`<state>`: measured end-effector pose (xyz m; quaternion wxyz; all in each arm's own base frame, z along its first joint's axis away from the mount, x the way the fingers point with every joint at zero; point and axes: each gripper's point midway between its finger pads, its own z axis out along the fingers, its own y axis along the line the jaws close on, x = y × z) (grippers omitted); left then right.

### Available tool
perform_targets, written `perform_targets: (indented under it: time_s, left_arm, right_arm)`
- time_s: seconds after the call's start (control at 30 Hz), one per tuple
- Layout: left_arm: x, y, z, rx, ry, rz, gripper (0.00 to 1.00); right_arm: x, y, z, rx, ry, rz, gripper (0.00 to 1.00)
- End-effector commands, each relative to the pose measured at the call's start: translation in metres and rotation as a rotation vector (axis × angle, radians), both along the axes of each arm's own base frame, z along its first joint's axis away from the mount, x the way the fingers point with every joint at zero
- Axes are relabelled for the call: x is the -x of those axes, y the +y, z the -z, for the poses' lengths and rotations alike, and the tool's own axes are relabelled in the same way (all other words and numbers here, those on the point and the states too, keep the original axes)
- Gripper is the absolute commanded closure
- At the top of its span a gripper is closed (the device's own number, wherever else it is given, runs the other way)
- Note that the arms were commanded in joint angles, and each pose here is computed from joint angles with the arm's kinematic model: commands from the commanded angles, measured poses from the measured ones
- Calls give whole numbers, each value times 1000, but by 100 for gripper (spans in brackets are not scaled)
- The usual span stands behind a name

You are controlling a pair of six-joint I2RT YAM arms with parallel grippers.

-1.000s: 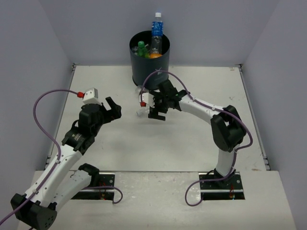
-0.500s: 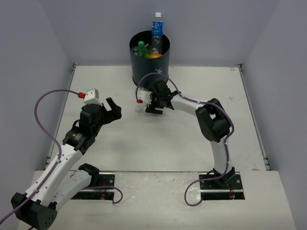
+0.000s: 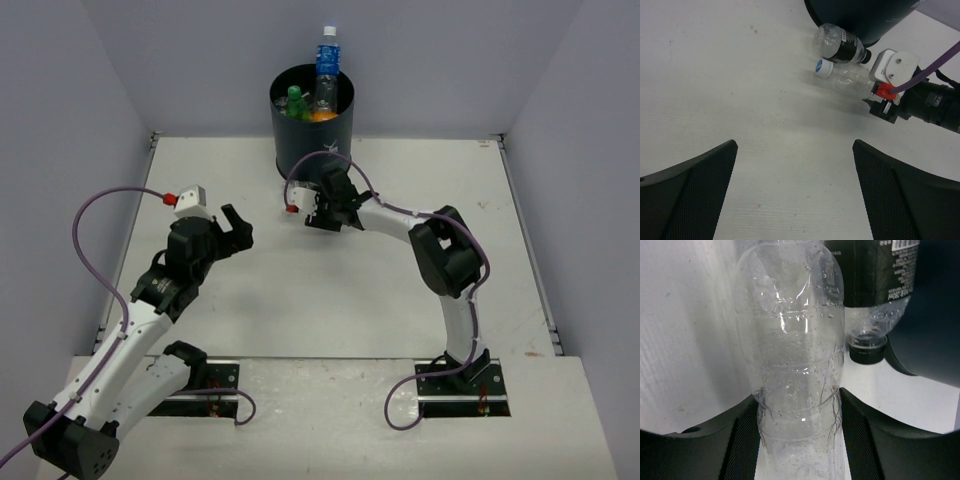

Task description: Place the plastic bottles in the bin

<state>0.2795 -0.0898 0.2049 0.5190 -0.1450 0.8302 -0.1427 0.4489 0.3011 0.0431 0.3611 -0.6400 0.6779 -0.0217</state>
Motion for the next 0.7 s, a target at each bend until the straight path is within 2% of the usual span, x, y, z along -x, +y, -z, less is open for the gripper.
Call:
perform_targets:
  time_s: [0.0,0.13,0.33,0.37,0.4,0.5,0.67]
  left_arm:
    - [-1,3,-8,11,-28,-12,0]
    - [-1,2,-9,17,-29,-10,0]
    - [-4,-1,-13,29,-45,-2,0]
    - [-4,-2,-13,31,-44,-1,0]
    - [-5,-2,-13,29,-43,-1,0]
    - [-7,-3,-14,28,-45,-2,0]
    - [-10,-3,-16,28,-50,-6,0]
  right_arm:
    - [10,4,-95,-152,-122,-5,74]
    - [40,8,-153,-292,-143,-74,76]
    - [52,7,-302,-633,-336,-58,78]
    - [50,5,-314,-647,-358,-56,78]
    - [45,3,-349,-753,-400,-31,80]
    - [24,-3,-408,-904,-506,23,80]
    - [-36,-1,-450,-1102,-515,159,80]
